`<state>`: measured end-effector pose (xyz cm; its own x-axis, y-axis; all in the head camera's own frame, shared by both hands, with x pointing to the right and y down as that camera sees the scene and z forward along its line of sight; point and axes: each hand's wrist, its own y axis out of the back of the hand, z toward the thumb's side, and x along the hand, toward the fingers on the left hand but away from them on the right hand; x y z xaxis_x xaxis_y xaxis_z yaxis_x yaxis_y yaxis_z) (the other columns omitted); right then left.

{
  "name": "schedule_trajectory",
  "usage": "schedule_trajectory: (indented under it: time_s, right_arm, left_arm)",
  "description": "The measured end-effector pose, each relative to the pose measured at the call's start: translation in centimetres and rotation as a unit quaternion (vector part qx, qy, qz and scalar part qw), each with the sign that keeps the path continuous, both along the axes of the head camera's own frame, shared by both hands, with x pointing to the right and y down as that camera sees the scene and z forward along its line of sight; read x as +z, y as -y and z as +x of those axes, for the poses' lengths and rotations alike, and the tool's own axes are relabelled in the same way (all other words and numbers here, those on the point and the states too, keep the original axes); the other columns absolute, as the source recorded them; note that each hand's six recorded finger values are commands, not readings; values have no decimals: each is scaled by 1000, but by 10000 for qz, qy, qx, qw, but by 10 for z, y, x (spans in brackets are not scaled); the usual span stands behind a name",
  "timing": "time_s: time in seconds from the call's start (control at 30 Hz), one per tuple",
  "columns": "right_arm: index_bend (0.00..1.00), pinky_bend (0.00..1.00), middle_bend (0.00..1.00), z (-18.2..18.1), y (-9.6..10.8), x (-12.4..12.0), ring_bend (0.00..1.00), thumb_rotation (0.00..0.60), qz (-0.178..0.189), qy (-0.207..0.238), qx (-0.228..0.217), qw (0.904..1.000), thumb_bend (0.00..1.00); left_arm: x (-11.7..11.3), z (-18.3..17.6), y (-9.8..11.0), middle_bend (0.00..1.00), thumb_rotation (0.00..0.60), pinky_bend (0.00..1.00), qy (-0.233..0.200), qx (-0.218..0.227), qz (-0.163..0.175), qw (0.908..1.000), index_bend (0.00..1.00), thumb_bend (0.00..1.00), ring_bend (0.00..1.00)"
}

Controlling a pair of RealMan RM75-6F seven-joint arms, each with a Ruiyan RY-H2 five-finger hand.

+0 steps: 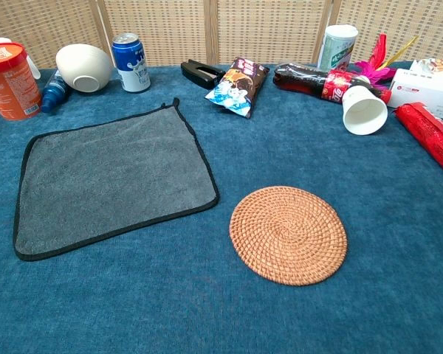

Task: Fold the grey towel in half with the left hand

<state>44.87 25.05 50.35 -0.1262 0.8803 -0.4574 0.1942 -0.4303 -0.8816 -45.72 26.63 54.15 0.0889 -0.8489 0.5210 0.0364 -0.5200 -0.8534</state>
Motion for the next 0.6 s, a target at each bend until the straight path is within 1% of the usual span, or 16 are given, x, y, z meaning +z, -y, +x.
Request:
schedule_trajectory:
  time_s: [0.27, 0.4, 0.47, 0.6]
  right_arm:
    - [0, 0, 0, 3, 1, -2, 0, 600, 38, 15, 58, 10000, 0]
    - [0, 0, 0, 4, 2, -2, 0, 600, 37, 28, 65, 10000, 0]
    - [0, 0, 0, 3, 2, -3, 0, 600, 40, 33, 52, 10000, 0]
    - [0, 0, 0, 4, 2, -4, 0, 600, 61, 55, 79, 9999, 0]
  left_arm:
    - [4, 4, 5, 0, 600, 54, -22, 38, 4, 10000, 0, 90, 0]
    - [4, 8, 7, 0, 600, 58, -79, 137, -4, 9999, 0, 90, 0]
    - [4, 12, 10, 0, 600, 62, -141, 244, -11, 9996, 8, 90, 0]
    - [3, 28, 26, 0, 600, 53, -207, 789, 37, 9967, 44, 90, 0]
